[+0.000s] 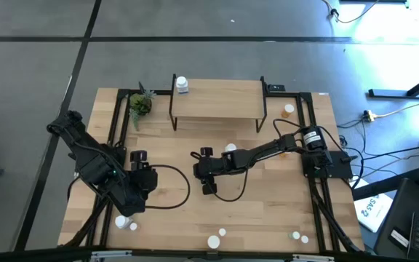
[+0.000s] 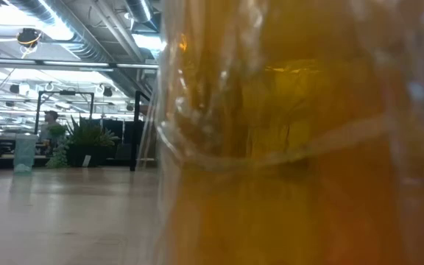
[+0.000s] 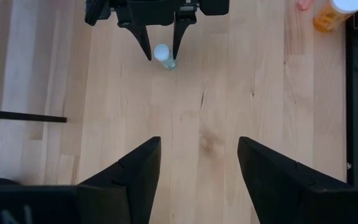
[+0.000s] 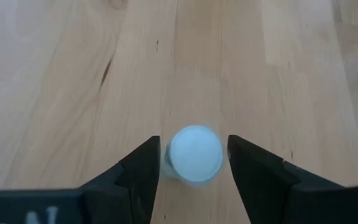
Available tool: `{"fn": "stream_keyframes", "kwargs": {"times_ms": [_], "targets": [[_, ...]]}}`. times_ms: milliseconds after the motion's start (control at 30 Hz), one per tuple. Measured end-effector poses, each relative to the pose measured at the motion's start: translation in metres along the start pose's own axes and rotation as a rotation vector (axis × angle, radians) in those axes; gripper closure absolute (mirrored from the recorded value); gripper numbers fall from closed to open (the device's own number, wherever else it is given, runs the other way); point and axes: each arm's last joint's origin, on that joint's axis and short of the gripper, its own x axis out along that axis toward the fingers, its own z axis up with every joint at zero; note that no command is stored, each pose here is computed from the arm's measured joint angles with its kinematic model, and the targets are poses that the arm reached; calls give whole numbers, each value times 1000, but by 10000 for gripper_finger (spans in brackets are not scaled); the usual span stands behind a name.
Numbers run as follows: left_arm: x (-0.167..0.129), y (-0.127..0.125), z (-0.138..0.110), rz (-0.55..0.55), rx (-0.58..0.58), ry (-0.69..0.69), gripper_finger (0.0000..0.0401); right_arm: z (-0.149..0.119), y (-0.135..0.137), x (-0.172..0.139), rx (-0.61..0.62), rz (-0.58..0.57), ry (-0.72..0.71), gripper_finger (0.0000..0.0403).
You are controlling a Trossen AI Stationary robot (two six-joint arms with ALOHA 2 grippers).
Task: Pick and place medicine bottles onto shelf by color
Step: Put the top right blue pill bottle on the shelf
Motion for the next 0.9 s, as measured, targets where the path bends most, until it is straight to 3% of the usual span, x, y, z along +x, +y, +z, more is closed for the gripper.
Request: {"fn": "stream_keyframes", "kwargs": {"times_ms": [367,900], "targets": [[0,0,0,0,0,0,194,-1,0,0,0,1,9,277],[0,0,0,0,-1,0,194,2,-1,-4,2,0,-1,274]]}}
